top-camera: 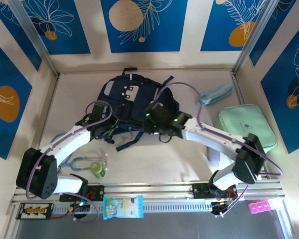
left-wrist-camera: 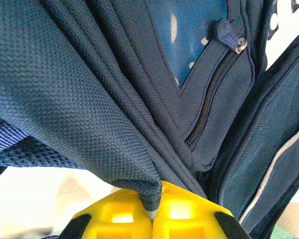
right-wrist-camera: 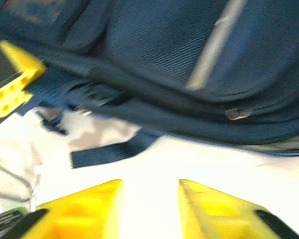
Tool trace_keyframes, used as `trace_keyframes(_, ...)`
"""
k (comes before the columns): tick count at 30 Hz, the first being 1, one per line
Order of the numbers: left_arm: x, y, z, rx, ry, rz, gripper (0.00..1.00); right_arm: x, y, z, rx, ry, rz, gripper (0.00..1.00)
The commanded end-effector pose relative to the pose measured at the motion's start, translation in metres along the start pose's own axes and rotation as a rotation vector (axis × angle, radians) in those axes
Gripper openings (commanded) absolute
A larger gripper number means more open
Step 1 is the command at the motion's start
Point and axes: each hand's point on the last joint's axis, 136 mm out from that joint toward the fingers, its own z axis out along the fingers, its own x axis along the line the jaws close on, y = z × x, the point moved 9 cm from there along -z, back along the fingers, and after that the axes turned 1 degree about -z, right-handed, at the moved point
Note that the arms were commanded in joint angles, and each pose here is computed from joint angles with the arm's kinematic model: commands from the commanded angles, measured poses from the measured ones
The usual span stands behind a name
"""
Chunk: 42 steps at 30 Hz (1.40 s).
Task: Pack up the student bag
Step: Rotate the student bag at the center of the table, then zip the student bag at the center of the table.
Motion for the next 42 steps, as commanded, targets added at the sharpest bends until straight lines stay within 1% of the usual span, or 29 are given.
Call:
trace_keyframes(1, -0.032, -0.003, -0.013, 0.030, -0.126, -0.007, 0.00, 0.033, -0.004, 0.018, 0.031, 0.017, -0.068, 0.27)
trace_keyframes(3, -0.032, -0.003, -0.015, 0.033, -0.133, -0.004, 0.00, 0.047, -0.003, 0.033, 0.036, 0.030, -0.091, 0.23)
trace_keyframes(5, -0.033, -0.004, -0.018, 0.036, -0.145, -0.006, 0.00, 0.054, -0.001, 0.044, 0.026, 0.052, -0.102, 0.22)
trace_keyframes(10, -0.032, -0.005, -0.023, 0.045, -0.161, -0.014, 0.00, 0.056, 0.011, 0.069, 0.029, 0.068, -0.081, 0.18)
trace_keyframes(13, -0.033, -0.005, -0.024, 0.051, -0.171, -0.016, 0.00, 0.056, 0.017, 0.081, 0.037, 0.081, -0.070, 0.18)
trace_keyframes(18, -0.032, -0.006, -0.023, 0.063, -0.172, -0.015, 0.00, 0.045, 0.025, 0.090, 0.024, -0.019, -0.067, 0.25)
trace_keyframes(20, -0.032, -0.007, -0.022, 0.065, -0.171, -0.017, 0.00, 0.041, 0.026, 0.092, 0.016, -0.043, -0.068, 0.28)
trace_keyframes(23, -0.032, -0.007, -0.021, 0.070, -0.171, -0.019, 0.00, 0.041, 0.028, 0.094, 0.006, -0.060, -0.091, 0.31)
trace_keyframes(30, -0.034, -0.007, -0.020, 0.075, -0.179, -0.023, 0.00, 0.044, 0.029, 0.105, 0.004, -0.142, -0.119, 0.32)
trace_keyframes(35, -0.032, -0.007, -0.020, 0.072, -0.168, -0.025, 0.00, 0.041, 0.030, 0.107, -0.023, -0.243, -0.106, 0.28)
trace_keyframes(39, -0.030, -0.006, -0.019, 0.066, -0.163, -0.032, 0.00, 0.038, 0.028, 0.107, -0.022, -0.257, -0.094, 0.20)
trace_keyframes(42, -0.030, -0.005, -0.019, 0.062, -0.168, -0.028, 0.00, 0.034, 0.025, 0.103, -0.023, -0.262, -0.088, 0.16)
